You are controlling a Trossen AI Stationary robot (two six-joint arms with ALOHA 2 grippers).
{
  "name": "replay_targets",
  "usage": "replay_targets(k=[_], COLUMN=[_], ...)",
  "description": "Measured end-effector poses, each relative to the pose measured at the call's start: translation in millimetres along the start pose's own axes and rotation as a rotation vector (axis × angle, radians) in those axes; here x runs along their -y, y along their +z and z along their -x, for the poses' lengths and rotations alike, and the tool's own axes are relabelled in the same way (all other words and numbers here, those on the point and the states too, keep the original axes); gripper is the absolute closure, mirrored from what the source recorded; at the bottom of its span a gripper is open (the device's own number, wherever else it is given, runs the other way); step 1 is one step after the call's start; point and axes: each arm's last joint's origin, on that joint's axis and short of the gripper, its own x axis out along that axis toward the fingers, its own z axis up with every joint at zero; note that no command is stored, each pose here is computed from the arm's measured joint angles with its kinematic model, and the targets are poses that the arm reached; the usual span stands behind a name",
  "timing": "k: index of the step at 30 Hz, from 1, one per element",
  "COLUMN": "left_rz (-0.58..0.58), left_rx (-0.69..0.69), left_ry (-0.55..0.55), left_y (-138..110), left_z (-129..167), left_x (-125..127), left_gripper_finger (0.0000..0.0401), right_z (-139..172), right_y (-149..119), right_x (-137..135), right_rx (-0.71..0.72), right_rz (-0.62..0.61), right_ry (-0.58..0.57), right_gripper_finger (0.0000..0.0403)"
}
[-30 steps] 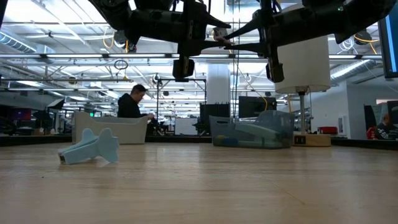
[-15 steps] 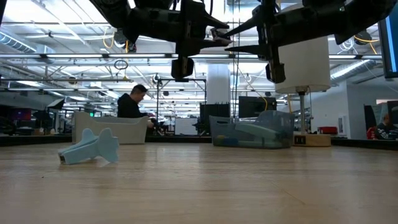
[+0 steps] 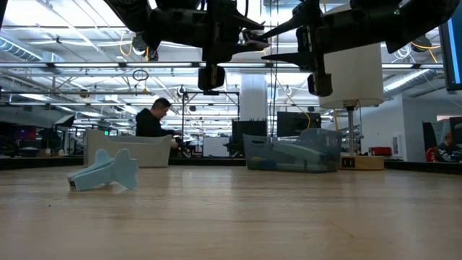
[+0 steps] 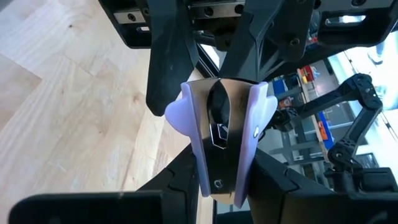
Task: Pick and place Stapler, Stapler remover, tape
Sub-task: Put the light purple staple remover into the white bin
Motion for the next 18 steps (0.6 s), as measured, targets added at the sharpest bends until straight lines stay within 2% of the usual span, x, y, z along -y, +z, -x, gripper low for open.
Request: replay_targets(k=[8, 18], left_rz=[-0.003, -0.011], left_rx=[0.009, 0.049], left_ry=[0.001, 0.009], left_y=[3.5, 5.7], left_z=[2.5, 2.7], left_x=[-2.6, -1.8], left_gripper_finger=[0.0305, 0.0305], right_z=[0.2, 0.6], right_y=[-0.5, -0.1], right_x=[-0.7, -1.9], right_rx=[-0.032, -0.031], right_rz=[-0.024, 0.002], right_ry=[0.014, 0.026], right_gripper_finger=[0.0269, 0.0260])
